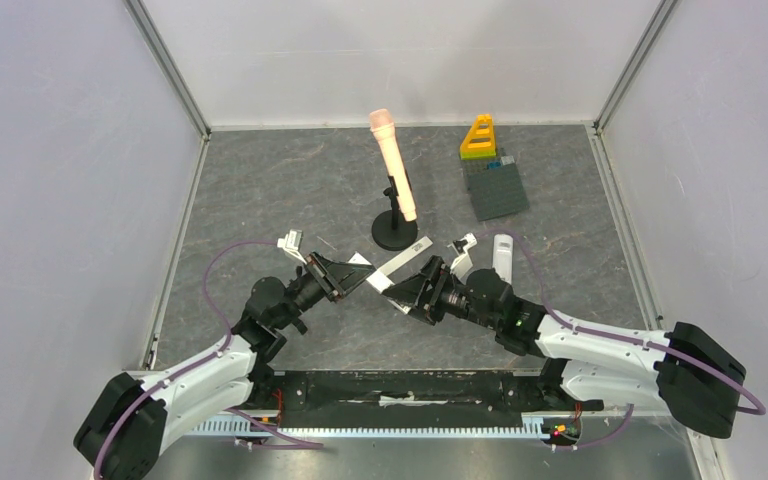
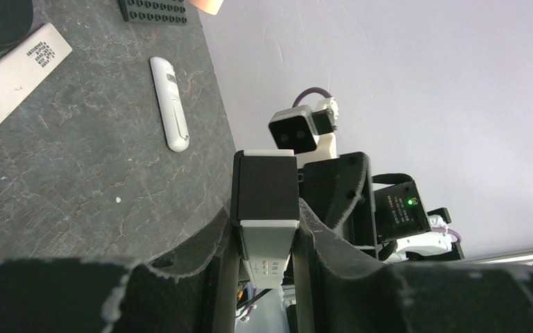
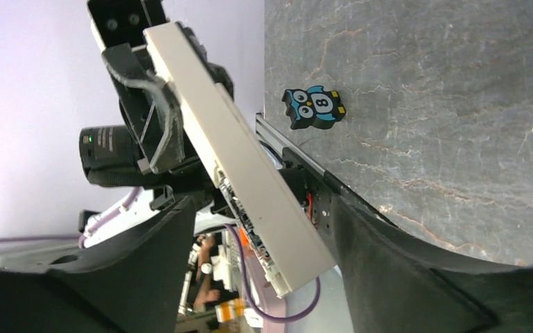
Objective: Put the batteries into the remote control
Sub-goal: Load the battery into the remote control.
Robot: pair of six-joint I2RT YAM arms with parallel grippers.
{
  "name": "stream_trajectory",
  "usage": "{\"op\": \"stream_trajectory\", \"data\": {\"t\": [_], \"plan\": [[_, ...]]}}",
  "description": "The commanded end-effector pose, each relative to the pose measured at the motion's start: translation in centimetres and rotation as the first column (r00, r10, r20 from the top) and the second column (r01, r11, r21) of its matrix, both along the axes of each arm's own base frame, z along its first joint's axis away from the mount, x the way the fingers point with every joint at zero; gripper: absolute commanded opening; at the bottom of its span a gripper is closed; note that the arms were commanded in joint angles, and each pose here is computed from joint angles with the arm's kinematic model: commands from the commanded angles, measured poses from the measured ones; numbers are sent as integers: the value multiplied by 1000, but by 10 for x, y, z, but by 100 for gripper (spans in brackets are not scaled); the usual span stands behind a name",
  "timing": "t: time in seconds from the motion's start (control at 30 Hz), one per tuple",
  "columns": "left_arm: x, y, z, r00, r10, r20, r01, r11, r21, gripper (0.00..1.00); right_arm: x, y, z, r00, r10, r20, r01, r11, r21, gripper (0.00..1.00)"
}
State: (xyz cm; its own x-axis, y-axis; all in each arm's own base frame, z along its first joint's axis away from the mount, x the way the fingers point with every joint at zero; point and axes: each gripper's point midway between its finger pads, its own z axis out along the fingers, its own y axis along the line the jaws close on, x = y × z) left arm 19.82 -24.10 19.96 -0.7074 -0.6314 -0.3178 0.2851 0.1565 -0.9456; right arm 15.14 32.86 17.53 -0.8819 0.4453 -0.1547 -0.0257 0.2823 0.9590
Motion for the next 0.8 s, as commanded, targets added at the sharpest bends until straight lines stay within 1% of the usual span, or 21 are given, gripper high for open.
{"op": "stream_trajectory", "data": {"t": [0.0,0.07,0.17,0.27,0.37,0.47,0.53,0.63,0.67,0.73,0.77], "plan": [[-2,1,10,997,-2,76,2,1000,0,2,0,1,26,997,6,74,-12,996,84,81],[-2,1,8,997,0,74,0,1000,2,2,1,-3,33,995,-5,104,-5,995,95,89],[-3,2,7,997,4,75,-4,1000,4,2,0,-8,35,991,-8,131,-3,996,89,90],[-2,4,5,997,13,82,-14,1000,16,2,1,-16,26,989,-4,148,-5,998,59,90],[0,9,-5,996,41,74,-46,996,72,2,10,-32,8,983,-31,182,37,999,-30,89],[2,20,-21,994,92,52,-99,985,141,2,25,-50,2,955,-51,292,99,984,-151,89],[3,27,-29,992,117,44,-124,975,183,2,38,-61,0,919,-33,392,148,952,-267,89],[4,36,-45,987,157,21,-157,952,262,2,60,-76,1,867,37,497,228,858,-460,88],[5,38,-50,986,166,13,-163,947,279,2,64,-83,-3,860,68,506,244,816,-525,88],[4,38,-60,987,163,0,-156,941,299,2,74,-94,-6,856,78,510,288,748,-598,88],[4,38,-65,987,159,-10,-149,940,308,2,75,-95,-7,855,86,511,290,737,-610,88]]}}
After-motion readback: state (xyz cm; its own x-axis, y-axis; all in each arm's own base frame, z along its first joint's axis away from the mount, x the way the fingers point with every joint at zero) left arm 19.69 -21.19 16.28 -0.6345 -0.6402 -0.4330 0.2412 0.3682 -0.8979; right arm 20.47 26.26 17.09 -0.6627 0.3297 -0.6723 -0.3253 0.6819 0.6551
